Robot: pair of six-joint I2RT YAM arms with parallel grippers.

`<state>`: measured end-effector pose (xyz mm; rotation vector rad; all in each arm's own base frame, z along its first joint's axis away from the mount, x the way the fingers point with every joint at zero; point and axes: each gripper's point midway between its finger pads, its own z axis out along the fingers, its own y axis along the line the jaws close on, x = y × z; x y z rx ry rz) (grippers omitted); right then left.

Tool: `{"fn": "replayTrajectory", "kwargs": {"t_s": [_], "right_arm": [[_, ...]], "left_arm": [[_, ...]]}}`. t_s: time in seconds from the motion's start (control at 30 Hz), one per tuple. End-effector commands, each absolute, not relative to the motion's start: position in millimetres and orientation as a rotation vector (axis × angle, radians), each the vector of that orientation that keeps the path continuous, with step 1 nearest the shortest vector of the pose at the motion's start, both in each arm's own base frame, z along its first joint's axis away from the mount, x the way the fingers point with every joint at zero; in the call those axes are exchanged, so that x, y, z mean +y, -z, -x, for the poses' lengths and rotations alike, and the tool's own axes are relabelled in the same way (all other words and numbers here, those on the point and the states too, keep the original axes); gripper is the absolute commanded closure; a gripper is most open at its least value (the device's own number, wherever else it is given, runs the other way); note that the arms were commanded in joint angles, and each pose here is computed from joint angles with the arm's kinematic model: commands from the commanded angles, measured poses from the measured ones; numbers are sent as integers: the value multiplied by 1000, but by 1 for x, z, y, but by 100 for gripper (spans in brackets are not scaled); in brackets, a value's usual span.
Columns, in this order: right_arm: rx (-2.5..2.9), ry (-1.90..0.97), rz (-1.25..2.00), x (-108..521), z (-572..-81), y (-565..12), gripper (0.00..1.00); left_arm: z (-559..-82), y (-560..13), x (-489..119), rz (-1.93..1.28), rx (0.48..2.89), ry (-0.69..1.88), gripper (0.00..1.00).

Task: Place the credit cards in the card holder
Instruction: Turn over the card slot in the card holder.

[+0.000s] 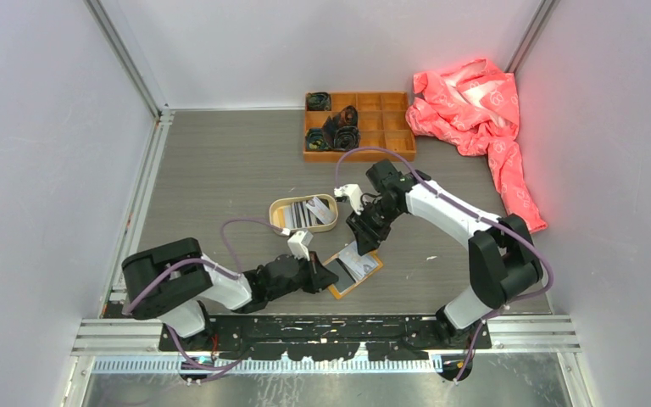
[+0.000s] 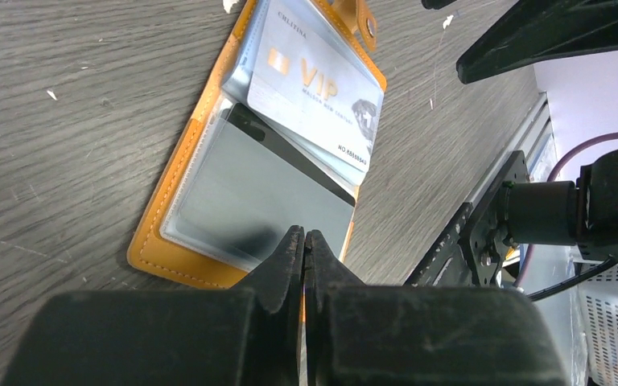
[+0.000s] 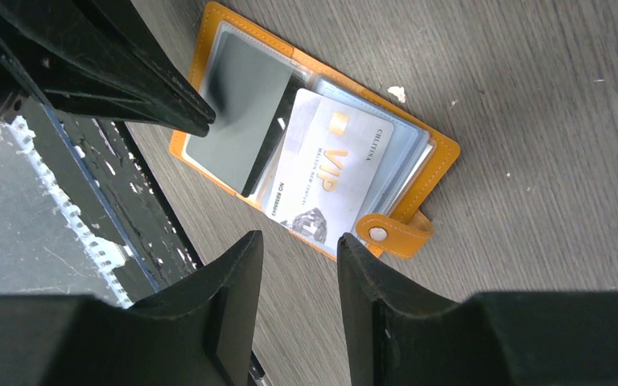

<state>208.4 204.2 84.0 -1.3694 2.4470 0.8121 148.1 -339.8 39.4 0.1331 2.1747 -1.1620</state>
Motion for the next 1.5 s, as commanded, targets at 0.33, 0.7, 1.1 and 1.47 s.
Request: {"fn": "replayTrajectory", "kwargs": {"t_s": [0.33,0.7,1.1,1.47], "right_arm": [[2561,-873,1196,213,-226,-78,63],[2651,-918,1184,212,-220,-64,67],[2736,-870,1166,208,-223,-44,67],[2755,-752,1133,201,-235,-38,64]], "left_arm": [[-171,-41,-358,-47,2184,1090,100],[-190,-33,-363,-56,2229,1013,100],[-200,-30,-362,-85,2255,983,100],[-212,-38,-369,-89,2226,1029,100]]}}
